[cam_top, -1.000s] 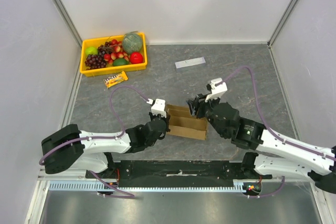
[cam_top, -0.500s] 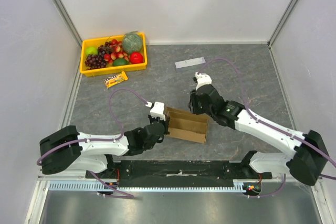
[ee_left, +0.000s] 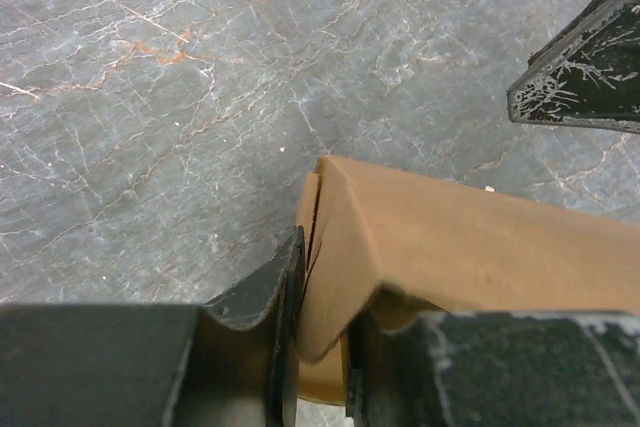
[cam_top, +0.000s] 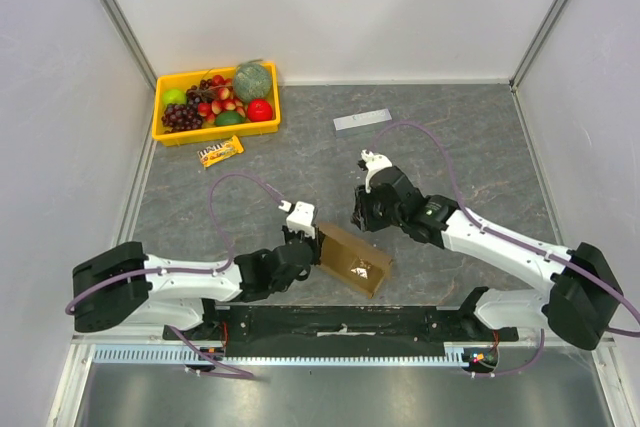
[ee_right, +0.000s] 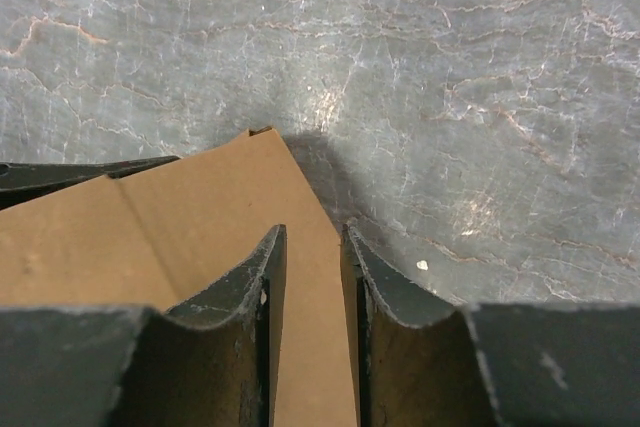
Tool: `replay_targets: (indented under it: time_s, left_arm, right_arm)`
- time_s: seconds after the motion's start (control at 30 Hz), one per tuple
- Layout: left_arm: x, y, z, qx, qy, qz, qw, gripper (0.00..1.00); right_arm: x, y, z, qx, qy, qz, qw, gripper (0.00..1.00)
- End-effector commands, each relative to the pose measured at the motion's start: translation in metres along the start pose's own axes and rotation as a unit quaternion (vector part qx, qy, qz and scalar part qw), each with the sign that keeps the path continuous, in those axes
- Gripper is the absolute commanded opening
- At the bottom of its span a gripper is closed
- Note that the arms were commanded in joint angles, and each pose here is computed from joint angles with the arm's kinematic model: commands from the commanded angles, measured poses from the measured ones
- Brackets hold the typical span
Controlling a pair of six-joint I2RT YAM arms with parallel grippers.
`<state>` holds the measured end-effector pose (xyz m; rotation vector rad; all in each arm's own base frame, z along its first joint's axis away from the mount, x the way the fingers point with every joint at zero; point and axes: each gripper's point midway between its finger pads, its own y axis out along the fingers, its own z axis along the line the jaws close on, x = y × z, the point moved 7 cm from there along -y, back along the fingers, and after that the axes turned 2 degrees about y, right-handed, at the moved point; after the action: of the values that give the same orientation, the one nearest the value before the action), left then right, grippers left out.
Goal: Fold the paper box
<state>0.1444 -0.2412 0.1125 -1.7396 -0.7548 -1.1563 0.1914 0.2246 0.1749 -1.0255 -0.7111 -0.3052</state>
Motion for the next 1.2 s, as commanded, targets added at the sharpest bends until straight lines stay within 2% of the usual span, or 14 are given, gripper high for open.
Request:
replay_targets:
  time_s: [0.0, 0.17, 0.2, 0.27, 0.53, 0.6, 0.7, 0.93, 1.1, 1.17]
  left_arm:
    - [0.005, -0.011, -0.002, -0.005, -0.019, -0.012, 1.0, 0.27]
    - [0.002, -0.022, -0.001, -0.016, -0.032, -0.003, 0.999, 0.34]
    - [0.003, -0.026, -0.001, -0.019, -0.037, -0.003, 0.999, 0.44]
    - [0.002, -0.031, 0.0, -0.028, -0.047, 0.001, 0.998, 0.48]
    - [-0.011, -0.05, -0.001, -0.07, -0.072, 0.052, 0.994, 0.49]
    - [-0.013, -0.058, -0.004, -0.088, -0.082, 0.064, 0.991, 0.49]
    - [-0.013, -0.069, -0.01, -0.119, -0.095, 0.079, 0.985, 0.44]
    - [-0.018, -0.094, -0.016, -0.182, -0.128, 0.135, 0.966, 0.26]
    - [-0.014, -0.115, -0.026, -0.265, -0.142, 0.161, 0.94, 0.11]
    - [-0.001, -0.128, -0.035, -0.339, -0.135, 0.143, 0.92, 0.05]
  right_arm:
    - [0.0, -0.008, 0.004, 0.025, 0.007, -0.011, 1.0, 0.35]
    - [0.0, -0.012, 0.004, 0.029, 0.01, -0.016, 0.999, 0.34]
    - [-0.001, -0.013, 0.004, 0.031, 0.012, -0.016, 0.999, 0.34]
    - [-0.002, -0.014, 0.005, 0.034, 0.014, -0.017, 0.999, 0.34]
    - [0.0, -0.02, 0.006, 0.046, 0.015, -0.025, 0.999, 0.33]
    - [-0.001, -0.022, 0.011, 0.07, 0.009, -0.02, 0.997, 0.32]
    - [-0.002, -0.021, 0.017, 0.098, 0.005, -0.02, 0.995, 0.31]
    - [-0.013, -0.015, 0.035, 0.158, -0.03, 0.005, 0.987, 0.29]
    - [-0.031, -0.009, 0.045, 0.166, -0.063, 0.03, 0.984, 0.29]
    - [-0.039, -0.006, 0.045, 0.16, -0.068, 0.04, 0.984, 0.28]
